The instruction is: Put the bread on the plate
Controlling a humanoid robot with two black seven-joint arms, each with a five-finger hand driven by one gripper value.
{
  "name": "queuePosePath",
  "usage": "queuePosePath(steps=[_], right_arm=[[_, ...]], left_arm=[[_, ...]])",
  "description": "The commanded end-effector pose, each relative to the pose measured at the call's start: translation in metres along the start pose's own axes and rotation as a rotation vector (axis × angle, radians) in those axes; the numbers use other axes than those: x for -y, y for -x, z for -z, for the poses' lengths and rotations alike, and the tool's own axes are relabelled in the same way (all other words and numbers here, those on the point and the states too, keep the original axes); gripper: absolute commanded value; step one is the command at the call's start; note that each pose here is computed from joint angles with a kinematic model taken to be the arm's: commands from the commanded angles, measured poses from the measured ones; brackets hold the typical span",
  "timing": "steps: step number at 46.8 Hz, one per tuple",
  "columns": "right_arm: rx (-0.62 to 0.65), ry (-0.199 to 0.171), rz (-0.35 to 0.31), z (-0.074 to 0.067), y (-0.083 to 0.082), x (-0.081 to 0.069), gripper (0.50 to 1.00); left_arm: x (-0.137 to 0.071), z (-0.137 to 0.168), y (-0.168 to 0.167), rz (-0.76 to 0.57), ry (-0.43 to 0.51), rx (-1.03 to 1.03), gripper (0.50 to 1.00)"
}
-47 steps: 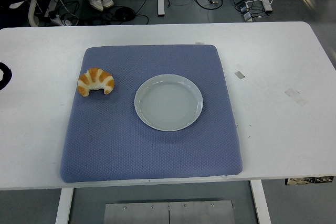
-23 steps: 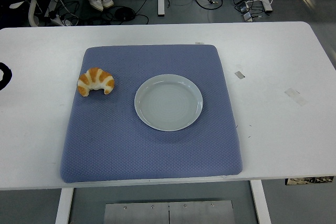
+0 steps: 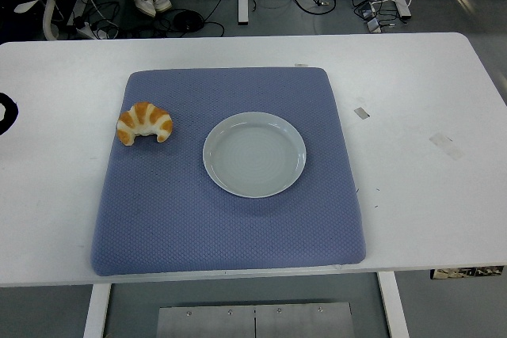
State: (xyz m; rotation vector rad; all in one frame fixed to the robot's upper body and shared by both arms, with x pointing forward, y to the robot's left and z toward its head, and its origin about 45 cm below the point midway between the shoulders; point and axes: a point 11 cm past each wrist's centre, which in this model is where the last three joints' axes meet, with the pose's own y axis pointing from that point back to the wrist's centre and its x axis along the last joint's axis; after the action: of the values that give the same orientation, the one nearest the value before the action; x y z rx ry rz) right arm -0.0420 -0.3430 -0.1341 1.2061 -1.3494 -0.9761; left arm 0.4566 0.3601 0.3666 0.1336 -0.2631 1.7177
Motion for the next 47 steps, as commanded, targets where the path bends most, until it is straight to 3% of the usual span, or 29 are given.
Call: queuePosePath(steps=[1,21,28,38,47], right_arm=[[0.0,0.0,0.0,0.0,0.0,0.0,1.0],[0.0,0.0,0.0,0.0,0.0,0.0,1.0],[0.0,0.0,0.0,0.0,0.0,0.0,1.0],[0.0,0.0,0.0,0.0,0.0,0.0,1.0],[0.0,0.0,0.0,0.0,0.0,0.0,1.0]], left_arm=[[0.0,0.0,0.0,0.001,-0.001,0.0,0.989],[-0.001,0.003,0.001,0.005,-0.009,0.009,0.989],[-0.001,0.008,0.002,0.026,-0.075,0.068,0.99],[-0.01,-0.006,0.027,0.179,-0.119,0.195,0.989],[-0.027,-0.002,0.061,0.288,-0.094,0.429,0.987]])
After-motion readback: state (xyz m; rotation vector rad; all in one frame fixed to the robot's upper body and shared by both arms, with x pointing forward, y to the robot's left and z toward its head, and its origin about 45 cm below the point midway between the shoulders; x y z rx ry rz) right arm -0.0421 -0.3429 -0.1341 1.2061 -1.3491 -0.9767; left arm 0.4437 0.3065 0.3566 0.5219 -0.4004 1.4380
